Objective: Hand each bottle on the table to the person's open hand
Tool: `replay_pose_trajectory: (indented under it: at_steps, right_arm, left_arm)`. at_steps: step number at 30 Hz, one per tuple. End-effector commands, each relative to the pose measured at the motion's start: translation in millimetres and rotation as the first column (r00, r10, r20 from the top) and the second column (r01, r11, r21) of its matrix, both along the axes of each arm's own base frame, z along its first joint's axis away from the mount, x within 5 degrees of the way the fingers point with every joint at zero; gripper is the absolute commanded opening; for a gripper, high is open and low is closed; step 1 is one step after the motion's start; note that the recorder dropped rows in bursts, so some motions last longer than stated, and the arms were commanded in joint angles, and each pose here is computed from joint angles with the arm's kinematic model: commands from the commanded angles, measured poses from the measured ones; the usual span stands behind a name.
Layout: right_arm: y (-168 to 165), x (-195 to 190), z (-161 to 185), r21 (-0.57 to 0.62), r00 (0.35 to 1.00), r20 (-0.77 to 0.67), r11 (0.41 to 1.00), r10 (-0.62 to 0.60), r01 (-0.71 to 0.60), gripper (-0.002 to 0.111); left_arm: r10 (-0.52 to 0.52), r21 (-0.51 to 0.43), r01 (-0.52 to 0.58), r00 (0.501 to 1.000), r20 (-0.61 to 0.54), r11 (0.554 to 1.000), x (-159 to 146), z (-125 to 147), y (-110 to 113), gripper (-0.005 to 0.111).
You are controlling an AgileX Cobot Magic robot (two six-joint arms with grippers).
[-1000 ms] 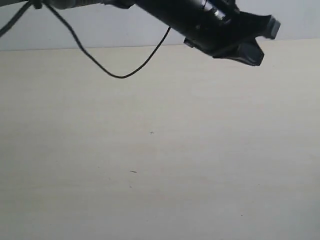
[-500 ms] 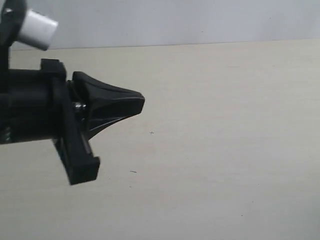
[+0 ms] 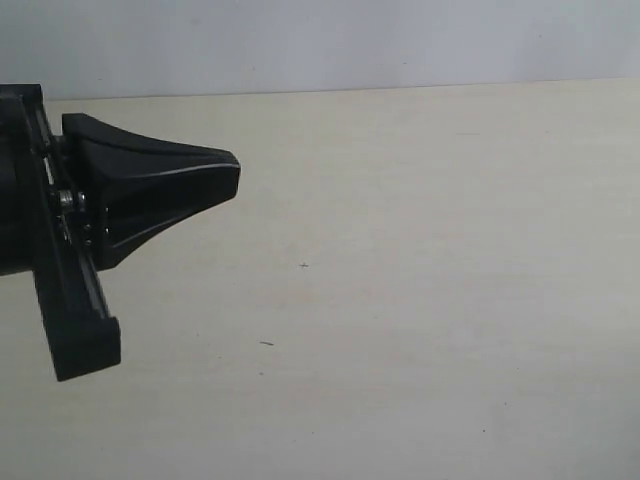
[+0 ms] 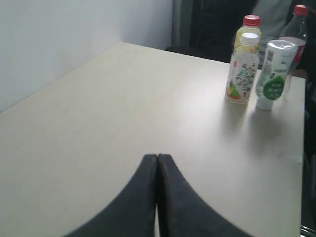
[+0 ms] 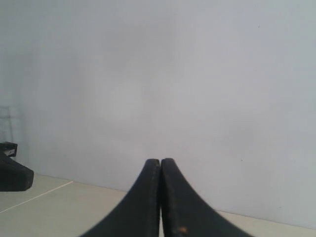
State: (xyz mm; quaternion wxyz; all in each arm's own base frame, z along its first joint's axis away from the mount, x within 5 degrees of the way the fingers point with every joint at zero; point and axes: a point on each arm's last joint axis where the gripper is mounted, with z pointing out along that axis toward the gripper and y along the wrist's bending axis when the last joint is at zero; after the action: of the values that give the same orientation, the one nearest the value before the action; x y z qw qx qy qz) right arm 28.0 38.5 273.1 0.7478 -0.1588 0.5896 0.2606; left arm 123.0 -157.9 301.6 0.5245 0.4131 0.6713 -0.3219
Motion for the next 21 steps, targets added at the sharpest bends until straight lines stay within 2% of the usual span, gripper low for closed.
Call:
replay_pose_trajectory:
  at_steps: [1,5,9,11,16,21]
  right_arm:
    - [0.1,-0.3,-1.3,-0.007,1.000,0.003,1.000,0.000,0.000,0.000]
    - [0.1,-0.3,-1.3,-0.007,1.000,0.003,1.000,0.000,0.000,0.000]
    - [-0.7,0.2,-1.2,-0.005,1.000,0.002,1.000,-0.009,0.010,0.000]
    - [-1.0,0.4,-1.2,-0.003,1.000,0.002,1.000,-0.014,0.014,0.000]
    - [-0.6,0.2,-1.2,-0.005,1.000,0.002,1.000,-0.009,0.009,0.000]
    - [-0.6,0.2,-1.2,-0.005,1.000,0.002,1.000,-0.009,0.009,0.000]
  left_arm:
    - [0.075,-0.007,-0.075,0.997,-0.017,0.997,5.0,-0.9,5.3,0.001]
    - [0.181,-0.116,-0.195,0.976,-0.124,0.974,10.9,8.2,21.7,0.001]
    - [0.314,-0.248,-0.379,0.911,-0.266,0.891,15.8,19.7,49.6,0.001]
    - [0.358,-0.289,-0.442,0.884,-0.299,0.849,15.1,22.9,61.5,0.001]
    - [0.461,-0.348,-0.525,0.850,-0.254,0.777,1.6,25.5,88.4,0.001]
    - [0.503,-0.371,-0.539,0.842,-0.196,0.756,-13.5,24.0,99.4,0.001]
